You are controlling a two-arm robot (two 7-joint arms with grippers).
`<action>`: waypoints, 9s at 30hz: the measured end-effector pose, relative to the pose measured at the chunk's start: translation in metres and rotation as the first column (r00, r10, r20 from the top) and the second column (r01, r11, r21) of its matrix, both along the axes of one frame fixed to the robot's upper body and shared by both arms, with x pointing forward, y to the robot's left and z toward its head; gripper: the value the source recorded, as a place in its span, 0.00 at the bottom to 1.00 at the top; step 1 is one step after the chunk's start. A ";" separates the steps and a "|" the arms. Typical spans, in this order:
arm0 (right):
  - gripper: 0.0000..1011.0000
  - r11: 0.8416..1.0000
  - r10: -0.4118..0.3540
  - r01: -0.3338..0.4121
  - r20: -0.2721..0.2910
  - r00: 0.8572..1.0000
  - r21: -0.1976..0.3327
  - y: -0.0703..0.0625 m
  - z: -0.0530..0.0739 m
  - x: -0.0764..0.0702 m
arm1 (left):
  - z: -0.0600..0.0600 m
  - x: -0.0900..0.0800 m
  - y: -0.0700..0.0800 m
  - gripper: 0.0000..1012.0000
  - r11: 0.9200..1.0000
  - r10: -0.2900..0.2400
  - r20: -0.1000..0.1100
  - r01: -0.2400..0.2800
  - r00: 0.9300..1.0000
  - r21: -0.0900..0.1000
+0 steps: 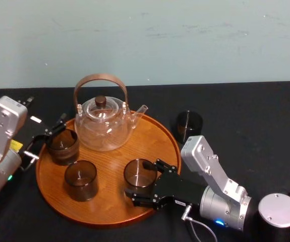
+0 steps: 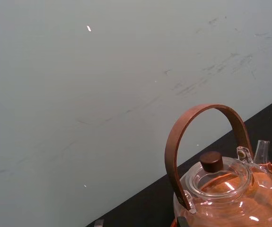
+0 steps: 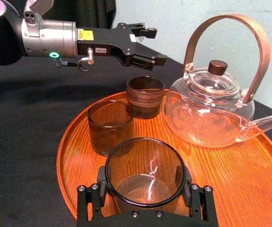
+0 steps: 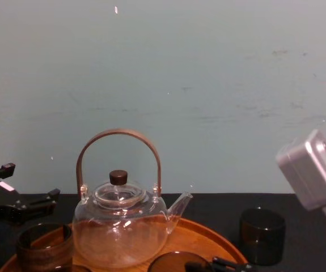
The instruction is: Pick up the glass from the table and place it on the tray.
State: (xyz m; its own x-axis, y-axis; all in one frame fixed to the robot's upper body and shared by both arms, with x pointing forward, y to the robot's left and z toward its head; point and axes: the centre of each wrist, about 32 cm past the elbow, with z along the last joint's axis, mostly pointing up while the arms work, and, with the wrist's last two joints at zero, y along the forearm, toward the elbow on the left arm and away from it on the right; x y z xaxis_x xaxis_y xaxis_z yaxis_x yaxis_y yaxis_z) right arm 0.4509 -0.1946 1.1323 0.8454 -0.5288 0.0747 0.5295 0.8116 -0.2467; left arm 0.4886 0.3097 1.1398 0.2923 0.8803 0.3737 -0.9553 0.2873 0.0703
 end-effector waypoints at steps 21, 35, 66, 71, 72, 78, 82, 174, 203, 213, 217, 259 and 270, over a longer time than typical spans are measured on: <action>0.90 1.000 0.006 -0.007 -0.011 1.000 -0.008 0.012 -0.008 0.010 | 0.000 0.000 0.000 0.99 1.000 0.000 0.000 0.000 1.000 0.000; 0.91 1.000 0.006 -0.006 -0.011 1.000 -0.010 0.011 -0.008 0.010 | 0.000 0.000 0.000 0.99 1.000 0.000 0.000 0.000 1.000 0.000; 0.99 0.998 0.012 -0.018 0.118 0.993 0.053 -0.004 0.019 0.002 | 0.000 0.000 0.000 0.99 1.000 0.000 0.000 0.000 1.000 0.000; 0.99 0.997 0.004 -0.016 0.154 0.988 0.078 -0.012 0.028 -0.003 | 0.000 0.000 0.000 0.99 1.000 0.000 0.000 0.000 1.000 0.000; 0.99 0.997 0.002 -0.015 0.158 0.987 0.082 -0.013 0.029 -0.004 | 0.000 0.000 0.000 0.99 1.000 0.000 0.000 0.000 1.000 0.000; 0.99 0.994 -0.049 0.031 0.180 0.982 0.104 -0.031 0.036 -0.011 | 0.000 0.000 0.000 0.99 1.000 0.000 0.000 0.000 1.000 0.000; 0.99 0.990 -0.104 0.085 0.182 0.978 0.112 -0.046 0.039 -0.016 | 0.000 0.000 0.000 0.99 1.000 0.000 0.000 0.000 1.000 0.000; 0.99 0.952 -0.303 0.304 0.029 0.953 -0.028 -0.092 0.008 0.103 | 0.000 0.000 0.000 0.99 1.000 0.000 0.000 0.000 1.000 0.000; 0.99 0.958 -0.285 0.285 -0.014 0.958 -0.033 -0.086 -0.006 0.115 | 0.000 0.000 0.000 0.99 1.000 0.000 0.000 0.000 1.000 0.000; 0.99 0.958 -0.285 0.285 -0.023 0.958 -0.034 -0.087 -0.008 0.115 | 0.000 0.000 0.000 0.99 1.000 0.000 0.000 0.000 1.000 0.000; 0.99 0.957 -0.287 0.286 -0.024 0.958 -0.035 -0.087 -0.009 0.114 | 0.000 0.000 0.000 0.99 1.000 0.000 0.000 0.000 1.000 0.000; 0.88 0.957 -0.291 0.290 -0.023 0.957 -0.031 -0.087 -0.008 0.114 | 0.000 0.000 0.000 0.99 1.000 0.000 0.000 0.000 1.000 0.000; 0.89 0.956 -0.295 0.295 0.006 0.956 -0.013 -0.092 0.002 0.108 | 0.000 0.000 0.000 0.99 1.000 0.000 0.000 0.000 1.000 0.000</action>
State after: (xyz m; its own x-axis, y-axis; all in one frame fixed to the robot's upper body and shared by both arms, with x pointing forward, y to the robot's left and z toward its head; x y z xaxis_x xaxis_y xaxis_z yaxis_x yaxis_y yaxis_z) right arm 0.5590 -0.2866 1.1341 0.6519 -0.7533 0.0870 0.7457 0.6160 -0.2539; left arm 0.4886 0.3097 1.1398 0.2923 0.8803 0.3738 -0.9552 0.2874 0.0702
